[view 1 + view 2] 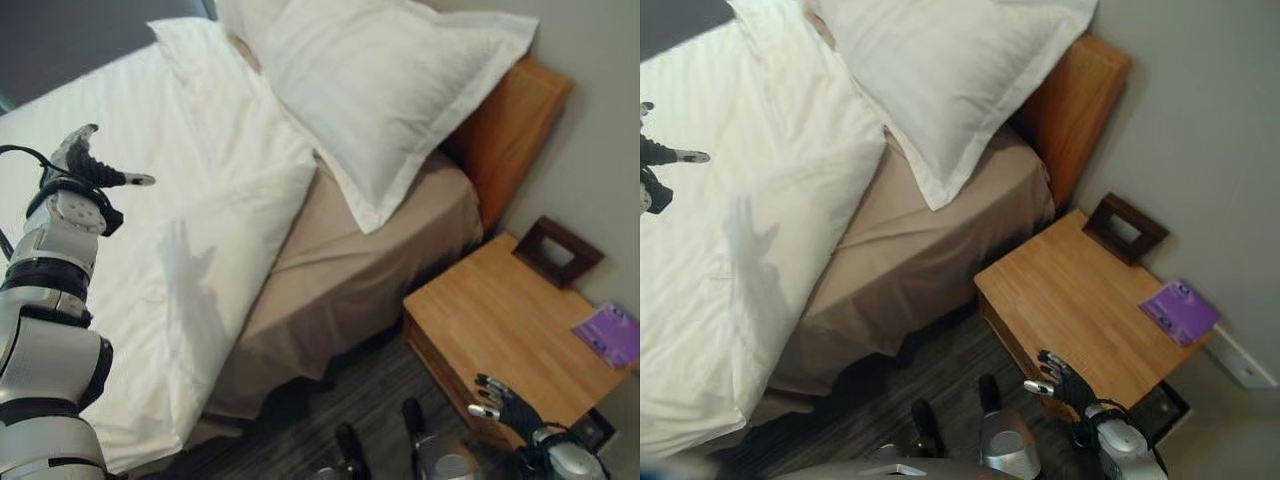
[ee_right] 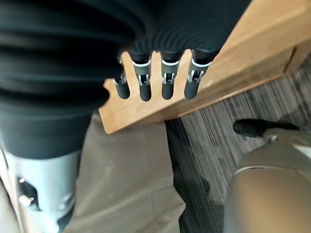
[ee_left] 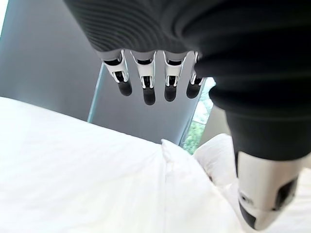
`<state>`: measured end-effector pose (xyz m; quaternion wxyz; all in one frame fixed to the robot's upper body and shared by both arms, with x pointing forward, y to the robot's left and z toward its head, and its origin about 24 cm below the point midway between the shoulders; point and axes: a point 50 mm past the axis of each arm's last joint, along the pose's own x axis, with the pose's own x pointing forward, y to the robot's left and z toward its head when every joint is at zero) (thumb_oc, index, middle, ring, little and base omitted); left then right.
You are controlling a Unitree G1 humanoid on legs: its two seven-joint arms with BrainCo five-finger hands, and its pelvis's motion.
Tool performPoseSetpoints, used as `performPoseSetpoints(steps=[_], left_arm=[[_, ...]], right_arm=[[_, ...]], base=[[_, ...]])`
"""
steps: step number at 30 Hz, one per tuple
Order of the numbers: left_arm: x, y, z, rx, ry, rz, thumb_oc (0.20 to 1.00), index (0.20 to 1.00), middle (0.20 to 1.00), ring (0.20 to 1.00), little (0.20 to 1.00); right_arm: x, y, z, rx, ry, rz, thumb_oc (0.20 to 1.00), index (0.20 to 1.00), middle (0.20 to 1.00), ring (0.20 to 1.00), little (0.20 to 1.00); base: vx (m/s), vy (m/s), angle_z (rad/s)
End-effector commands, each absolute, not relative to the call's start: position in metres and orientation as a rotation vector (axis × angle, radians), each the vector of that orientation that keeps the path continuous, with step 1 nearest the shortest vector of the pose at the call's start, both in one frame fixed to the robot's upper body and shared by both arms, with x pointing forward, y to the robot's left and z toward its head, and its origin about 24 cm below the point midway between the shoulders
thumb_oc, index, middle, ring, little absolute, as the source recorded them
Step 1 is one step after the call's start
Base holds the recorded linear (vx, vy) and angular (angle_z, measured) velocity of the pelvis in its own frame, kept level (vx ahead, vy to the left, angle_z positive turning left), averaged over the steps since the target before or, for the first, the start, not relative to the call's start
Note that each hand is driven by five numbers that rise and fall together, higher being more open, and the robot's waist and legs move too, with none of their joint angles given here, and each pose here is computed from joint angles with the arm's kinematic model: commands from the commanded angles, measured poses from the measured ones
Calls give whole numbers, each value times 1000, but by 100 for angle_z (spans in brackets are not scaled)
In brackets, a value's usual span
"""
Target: Making the bed.
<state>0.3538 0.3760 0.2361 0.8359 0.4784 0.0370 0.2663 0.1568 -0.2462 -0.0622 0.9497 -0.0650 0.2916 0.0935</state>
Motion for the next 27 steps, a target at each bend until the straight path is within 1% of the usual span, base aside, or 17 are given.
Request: performPoseSetpoints(steps=[1, 4, 6, 7, 8, 9, 14, 17, 23, 27], left_arm=[[353, 379, 278, 936, -12, 707, 1000, 1000, 1000, 1000, 1000], [349, 386, 287, 905, 5, 804, 1000, 1000, 1000, 1000, 1000], [349, 386, 287, 904, 5, 804, 1000, 1000, 1000, 1000, 1000], [344, 393, 286, 881, 15, 848, 1000, 1000, 1000, 1000, 1000], [344, 393, 286, 881, 15, 848, 1000, 1000, 1000, 1000, 1000], [330, 409, 281, 860, 32, 965, 1000, 1000, 1000, 1000, 1000], [314, 426, 276, 828, 55, 1039, 1000, 1000, 1000, 1000, 1000], [290, 449, 272, 769, 69, 1142, 1000, 1000, 1000, 1000, 1000], [278, 459, 269, 790, 79, 1173, 1000, 1000, 1000, 1000, 1000], [282, 456, 263, 794, 85, 1147, 1000, 1000, 1000, 1000, 1000]], right_arm=[[179, -234, -41, -93, 448, 219, 1000, 1000, 1000, 1000, 1000], [184, -231, -36, -69, 413, 201, 1000, 1000, 1000, 1000, 1000], [184, -231, -36, -69, 413, 201, 1000, 1000, 1000, 1000, 1000], [186, -230, -33, -61, 391, 195, 1000, 1000, 1000, 1000, 1000], [186, -230, -33, -61, 391, 195, 1000, 1000, 1000, 1000, 1000], [190, -226, -31, -51, 369, 193, 1000, 1000, 1000, 1000, 1000], [193, -224, -27, -53, 340, 199, 1000, 1000, 1000, 1000, 1000], [195, -223, -27, -74, 338, 222, 1000, 1000, 1000, 1000, 1000], [197, -220, -27, -92, 340, 261, 1000, 1000, 1000, 1000, 1000], [198, -220, -27, -102, 343, 266, 1000, 1000, 1000, 1000, 1000]], base=[[-107, -14, -16], [-71, -18, -20], [-28, -11, -25], [-21, -15, -16], [-11, -27, -17], [10, -12, -17], [15, -20, -17], [36, -13, -10], [28, -1, 5], [5, -3, 13]])
